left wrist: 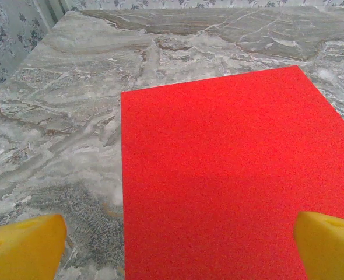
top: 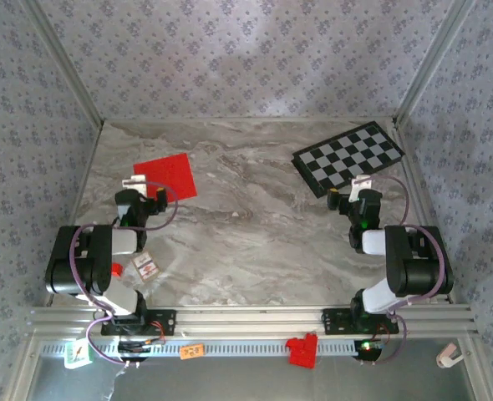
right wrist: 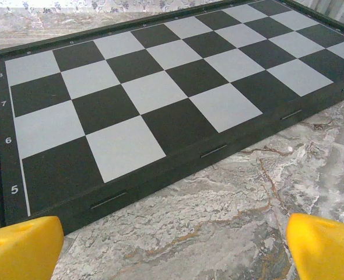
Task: Fold a paper plane with a square sheet of paper (pick it up from the middle)
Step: Move the square sheet of paper to the center of the table.
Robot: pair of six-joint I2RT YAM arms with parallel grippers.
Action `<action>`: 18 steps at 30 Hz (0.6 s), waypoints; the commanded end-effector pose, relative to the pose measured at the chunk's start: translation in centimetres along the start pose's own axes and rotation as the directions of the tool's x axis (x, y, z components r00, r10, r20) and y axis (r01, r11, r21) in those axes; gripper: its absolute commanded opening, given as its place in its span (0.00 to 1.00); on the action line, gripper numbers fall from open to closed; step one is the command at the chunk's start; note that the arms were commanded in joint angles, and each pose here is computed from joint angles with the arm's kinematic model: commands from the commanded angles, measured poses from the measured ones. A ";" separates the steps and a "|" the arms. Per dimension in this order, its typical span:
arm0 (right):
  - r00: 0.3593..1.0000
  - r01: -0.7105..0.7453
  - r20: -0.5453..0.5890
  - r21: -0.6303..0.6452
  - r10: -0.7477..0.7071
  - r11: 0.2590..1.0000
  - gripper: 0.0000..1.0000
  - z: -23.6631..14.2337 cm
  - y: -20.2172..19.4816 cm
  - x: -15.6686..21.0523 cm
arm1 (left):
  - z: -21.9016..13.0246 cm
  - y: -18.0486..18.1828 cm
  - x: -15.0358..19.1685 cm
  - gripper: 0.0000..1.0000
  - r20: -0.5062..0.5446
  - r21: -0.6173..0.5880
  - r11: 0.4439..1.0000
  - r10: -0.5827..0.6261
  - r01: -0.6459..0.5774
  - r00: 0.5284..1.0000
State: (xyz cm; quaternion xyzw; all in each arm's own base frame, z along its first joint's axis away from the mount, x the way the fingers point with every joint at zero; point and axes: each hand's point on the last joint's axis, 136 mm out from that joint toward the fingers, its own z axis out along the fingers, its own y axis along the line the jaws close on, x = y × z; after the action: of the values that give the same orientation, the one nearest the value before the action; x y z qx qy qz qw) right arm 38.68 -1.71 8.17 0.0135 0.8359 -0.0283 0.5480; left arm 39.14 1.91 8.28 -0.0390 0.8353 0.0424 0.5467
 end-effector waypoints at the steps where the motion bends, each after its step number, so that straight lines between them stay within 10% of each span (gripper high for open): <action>1: 1.000 0.007 0.003 -0.007 -0.007 1.000 1.00 0.4 0.0 -0.4 | 0.3 -0.1 -0.8 1.00 0.017 0.015 1.000 -0.018 0.018 1.000; 18: 1.000 0.008 0.003 -0.007 -0.008 1.000 1.00 0.4 0.0 -0.4 | 0.3 -0.1 -0.8 1.00 0.017 0.015 1.000 -0.019 0.018 1.000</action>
State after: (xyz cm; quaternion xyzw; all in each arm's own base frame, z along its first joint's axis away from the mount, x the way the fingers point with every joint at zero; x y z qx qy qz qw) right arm 38.68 -1.71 8.17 0.0135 0.8359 -0.0283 0.5480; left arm 39.14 1.91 8.29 -0.0391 0.8352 0.0424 0.5469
